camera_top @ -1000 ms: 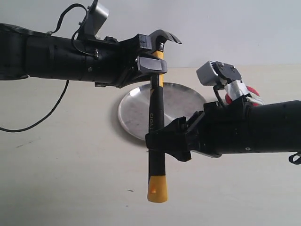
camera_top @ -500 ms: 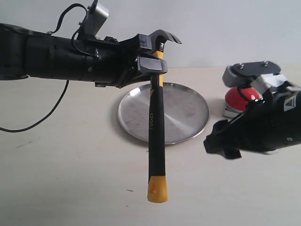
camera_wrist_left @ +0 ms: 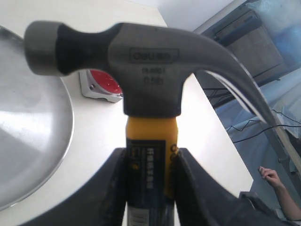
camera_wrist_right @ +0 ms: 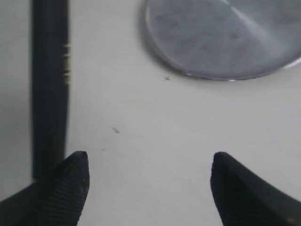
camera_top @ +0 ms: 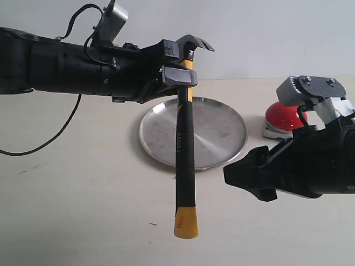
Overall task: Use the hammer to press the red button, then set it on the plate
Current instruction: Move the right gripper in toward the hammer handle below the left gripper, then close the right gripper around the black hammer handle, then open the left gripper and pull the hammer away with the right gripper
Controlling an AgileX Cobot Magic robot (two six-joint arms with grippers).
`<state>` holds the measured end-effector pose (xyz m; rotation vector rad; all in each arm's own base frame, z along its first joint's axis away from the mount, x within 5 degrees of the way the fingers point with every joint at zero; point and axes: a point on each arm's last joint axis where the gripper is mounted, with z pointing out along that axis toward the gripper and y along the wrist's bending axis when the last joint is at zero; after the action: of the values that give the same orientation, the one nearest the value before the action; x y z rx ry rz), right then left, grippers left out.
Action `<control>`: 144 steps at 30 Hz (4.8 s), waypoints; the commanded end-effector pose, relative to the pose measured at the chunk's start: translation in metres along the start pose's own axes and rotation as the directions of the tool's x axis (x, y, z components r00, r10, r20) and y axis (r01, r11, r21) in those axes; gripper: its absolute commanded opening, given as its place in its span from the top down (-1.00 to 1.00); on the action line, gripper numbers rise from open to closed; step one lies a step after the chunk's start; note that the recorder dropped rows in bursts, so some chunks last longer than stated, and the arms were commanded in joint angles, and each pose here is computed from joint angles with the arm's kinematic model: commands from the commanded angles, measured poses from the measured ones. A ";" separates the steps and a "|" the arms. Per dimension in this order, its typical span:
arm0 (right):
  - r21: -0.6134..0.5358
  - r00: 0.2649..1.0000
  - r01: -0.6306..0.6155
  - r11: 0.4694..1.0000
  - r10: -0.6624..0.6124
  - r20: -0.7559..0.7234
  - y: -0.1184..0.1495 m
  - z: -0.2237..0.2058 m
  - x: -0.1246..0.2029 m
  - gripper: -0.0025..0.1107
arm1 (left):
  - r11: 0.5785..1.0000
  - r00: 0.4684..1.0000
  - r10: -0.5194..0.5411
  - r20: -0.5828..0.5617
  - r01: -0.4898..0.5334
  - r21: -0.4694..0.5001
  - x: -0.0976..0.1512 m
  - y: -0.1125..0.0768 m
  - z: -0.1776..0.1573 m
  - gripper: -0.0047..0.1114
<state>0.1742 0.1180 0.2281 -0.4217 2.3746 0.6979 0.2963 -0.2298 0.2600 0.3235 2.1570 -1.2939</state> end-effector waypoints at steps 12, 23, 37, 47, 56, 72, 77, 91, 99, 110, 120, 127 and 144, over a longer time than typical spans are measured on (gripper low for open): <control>-0.181 0.999 -0.037 0.983 0.044 0.031 0.012 0.012 -0.003 -0.35 | 0.999 0.999 -0.024 0.036 0.023 0.045 -0.008 -0.010 -0.004 0.92; -0.261 0.999 -0.015 0.965 0.025 0.034 0.008 0.046 -0.003 -0.35 | 0.999 0.999 -0.011 0.043 0.009 0.030 -0.009 -0.008 -0.004 0.92; -0.256 0.999 0.049 0.965 -0.047 0.014 0.004 0.058 -0.001 -0.35 | 0.999 0.999 -0.033 0.008 0.033 0.033 -0.012 0.010 0.023 0.92; -0.176 0.999 0.045 0.983 -0.044 0.006 -0.004 0.067 -0.006 -0.38 | 0.999 0.999 -0.033 0.022 0.033 0.040 -0.021 0.016 0.026 0.92; -0.243 0.999 0.024 0.970 -0.028 -0.015 -0.002 0.087 -0.019 -0.39 | 0.998 0.999 -0.041 0.016 0.040 0.049 -0.022 0.020 0.026 0.92; -0.281 0.999 0.034 0.959 -0.040 -0.016 -0.001 0.104 -0.031 -0.09 | 0.998 0.999 -0.029 0.016 0.028 0.051 -0.022 0.020 0.026 0.92; -0.291 0.999 0.027 0.956 -0.033 -0.015 0.000 0.104 -0.032 0.73 | 0.998 0.999 -0.029 0.016 0.028 0.051 -0.022 0.020 0.026 0.92; -0.301 0.998 0.068 0.951 -0.069 0.008 0.002 0.103 -0.037 0.96 | 0.998 0.999 -0.034 0.015 0.033 0.051 -0.022 0.020 0.026 0.91; -0.314 0.994 0.108 0.943 -0.101 0.040 0.006 0.097 -0.041 0.96 | 0.997 0.999 -0.038 0.008 0.037 0.069 -0.021 0.018 0.025 -0.06; -0.260 0.994 0.109 0.959 -0.101 0.043 0.002 0.098 -0.042 0.96 | 1.000 0.999 0.004 -0.032 -0.004 0.018 -0.017 0.022 0.025 -0.08; -0.259 0.995 0.103 0.960 -0.095 0.043 0.002 0.097 -0.042 0.96 | 0.999 0.996 0.024 -0.082 -0.026 -0.025 -0.016 0.031 0.021 -0.08; -0.243 0.990 0.127 0.962 -0.107 0.094 0.006 0.083 -0.051 0.96 | 1.000 0.992 -0.001 -0.127 0.002 0.009 -0.018 0.039 0.010 -0.08; -0.093 0.989 0.103 0.990 -0.092 0.113 -0.005 0.080 -0.056 0.96 | 0.995 0.979 0.099 -0.178 -0.094 0.037 -0.017 0.027 0.000 -0.42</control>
<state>0.2537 0.1684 0.1969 -0.5507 2.2467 0.8105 0.3291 -0.2140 0.2376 0.5188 2.2810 -1.2638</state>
